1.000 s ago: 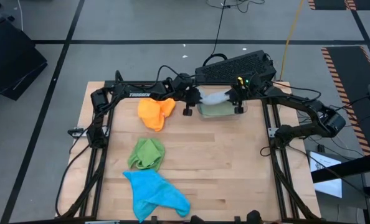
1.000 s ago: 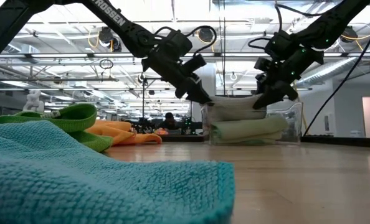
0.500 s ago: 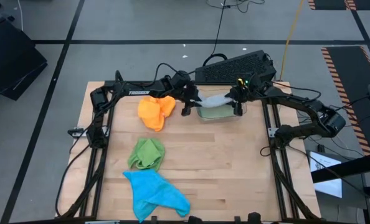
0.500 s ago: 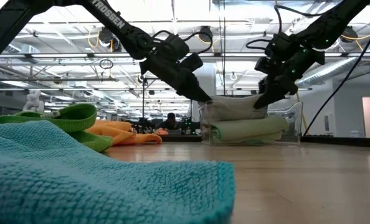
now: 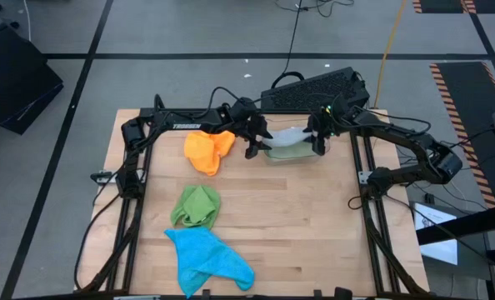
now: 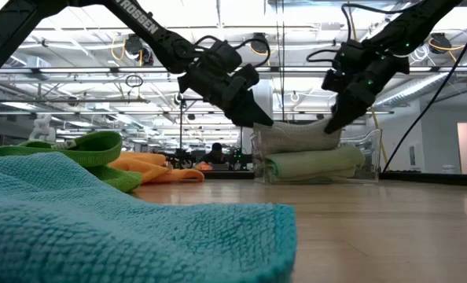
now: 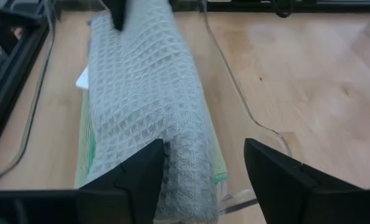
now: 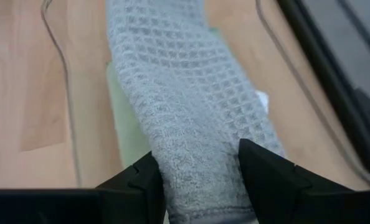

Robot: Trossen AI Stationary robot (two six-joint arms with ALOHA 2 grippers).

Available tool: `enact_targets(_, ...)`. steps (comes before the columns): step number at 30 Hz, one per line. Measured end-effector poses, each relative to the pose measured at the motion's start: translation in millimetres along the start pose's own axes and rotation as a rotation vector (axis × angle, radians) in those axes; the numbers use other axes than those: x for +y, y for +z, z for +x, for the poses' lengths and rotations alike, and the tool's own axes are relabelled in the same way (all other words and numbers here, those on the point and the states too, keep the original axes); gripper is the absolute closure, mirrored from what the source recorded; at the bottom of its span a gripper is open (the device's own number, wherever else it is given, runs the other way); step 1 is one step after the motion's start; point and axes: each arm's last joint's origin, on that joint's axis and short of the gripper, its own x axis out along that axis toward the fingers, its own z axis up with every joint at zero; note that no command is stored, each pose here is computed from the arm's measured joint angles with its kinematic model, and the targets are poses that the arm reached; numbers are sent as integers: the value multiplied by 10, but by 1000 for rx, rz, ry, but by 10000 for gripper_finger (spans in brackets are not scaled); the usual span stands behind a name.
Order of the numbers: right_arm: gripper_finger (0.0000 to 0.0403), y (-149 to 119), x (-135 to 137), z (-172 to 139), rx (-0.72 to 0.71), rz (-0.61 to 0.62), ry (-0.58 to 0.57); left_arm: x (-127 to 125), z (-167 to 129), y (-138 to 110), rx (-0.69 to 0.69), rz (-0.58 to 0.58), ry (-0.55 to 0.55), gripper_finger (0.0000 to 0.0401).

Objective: Fold microfiber towels
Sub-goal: Put the folded gray microfiber towel into the transparent bin

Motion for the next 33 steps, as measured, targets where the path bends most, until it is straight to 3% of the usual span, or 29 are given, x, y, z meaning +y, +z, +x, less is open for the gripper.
enact_targets(5,220,-45,16,2,69,27,-28,6,-4,-4,12,-16,29,179)
enact_targets(11,177,-37,28,5,63,48,-16,5,-1,-3,19,-12,48,209)
enact_targets(19,136,-21,48,-45,39,103,-4,-116,-133,202,-34,31,60,252)
enact_targets(28,164,111,120,-336,-87,27,-126,-307,-42,363,-108,56,114,293)
enact_targets(33,204,173,167,-293,-229,12,14,-418,164,290,-84,33,129,318)
